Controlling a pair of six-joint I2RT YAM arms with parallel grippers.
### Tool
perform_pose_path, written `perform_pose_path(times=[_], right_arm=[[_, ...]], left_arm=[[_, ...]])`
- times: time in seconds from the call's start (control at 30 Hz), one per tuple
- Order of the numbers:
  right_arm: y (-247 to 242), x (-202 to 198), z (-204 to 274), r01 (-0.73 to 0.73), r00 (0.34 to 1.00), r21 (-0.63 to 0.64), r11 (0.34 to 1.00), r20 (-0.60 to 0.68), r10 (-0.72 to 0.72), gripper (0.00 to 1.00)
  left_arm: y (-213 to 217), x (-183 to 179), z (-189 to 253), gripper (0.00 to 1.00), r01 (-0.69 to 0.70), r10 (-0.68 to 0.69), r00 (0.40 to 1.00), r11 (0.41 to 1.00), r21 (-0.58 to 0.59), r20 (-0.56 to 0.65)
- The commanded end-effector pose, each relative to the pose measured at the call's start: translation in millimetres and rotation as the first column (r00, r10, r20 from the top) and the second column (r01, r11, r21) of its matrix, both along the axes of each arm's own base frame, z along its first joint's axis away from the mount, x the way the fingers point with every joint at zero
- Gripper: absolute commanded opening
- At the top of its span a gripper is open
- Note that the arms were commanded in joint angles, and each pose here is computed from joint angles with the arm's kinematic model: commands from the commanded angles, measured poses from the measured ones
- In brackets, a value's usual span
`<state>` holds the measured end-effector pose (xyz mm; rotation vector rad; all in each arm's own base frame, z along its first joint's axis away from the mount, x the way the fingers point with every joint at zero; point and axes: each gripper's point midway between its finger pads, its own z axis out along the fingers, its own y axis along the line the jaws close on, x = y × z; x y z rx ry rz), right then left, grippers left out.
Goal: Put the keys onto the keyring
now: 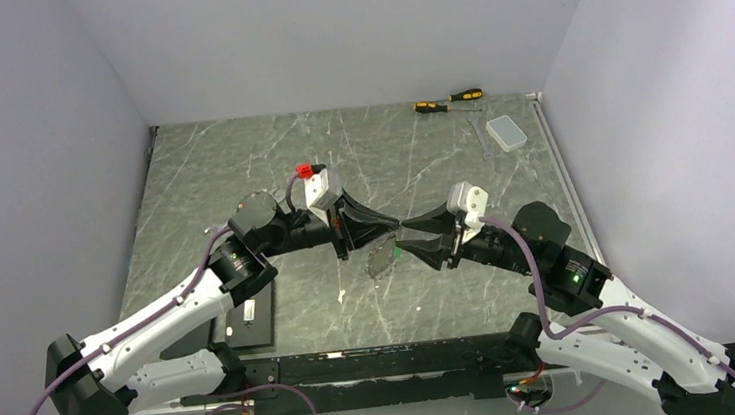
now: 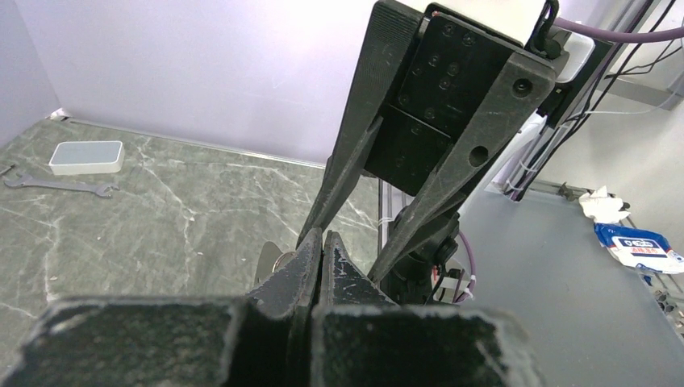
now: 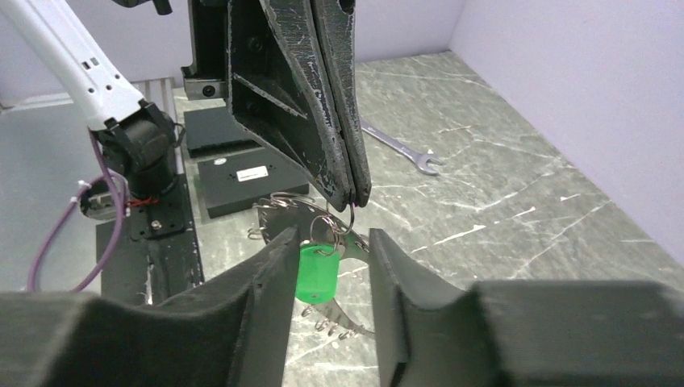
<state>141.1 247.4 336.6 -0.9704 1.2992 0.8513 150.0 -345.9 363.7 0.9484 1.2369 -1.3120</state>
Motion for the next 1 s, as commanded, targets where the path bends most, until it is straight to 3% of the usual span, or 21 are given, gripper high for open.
perform_pose_path(times=[0.0, 0.17, 0.27, 0.97], right_arm=[[-5.4, 5.0, 20.8, 0.044, 0.998, 0.066, 0.997, 0.044, -0.047, 0.44], [-6.8, 6.4, 19.9, 0.056, 0.997, 0.073, 0.996, 0.041, -0.06, 0.41], [-7.9, 7.3, 20.7, 0.065, 0.997, 0.082, 0.995, 0.039, -0.069, 0.31], [7.8, 8.4, 16.6, 0.019, 1.0, 0.095, 0.995, 0.012, -0.02, 0.31]], left_arm=[[6.3, -1.5, 22.5, 0.0, -0.02, 0.024, 0.999, 0.997, -0.078, 0.046], [6.3, -1.5, 23.6, 0.0, -0.021, 0.025, 0.998, 0.996, -0.082, 0.05], [7.5, 0.0, 24.1, 0.0, -0.034, 0.038, 0.998, 0.996, -0.086, 0.047], [11.8, 5.1, 26.6, 0.0, -0.077, 0.082, 0.996, 0.989, -0.124, 0.042]])
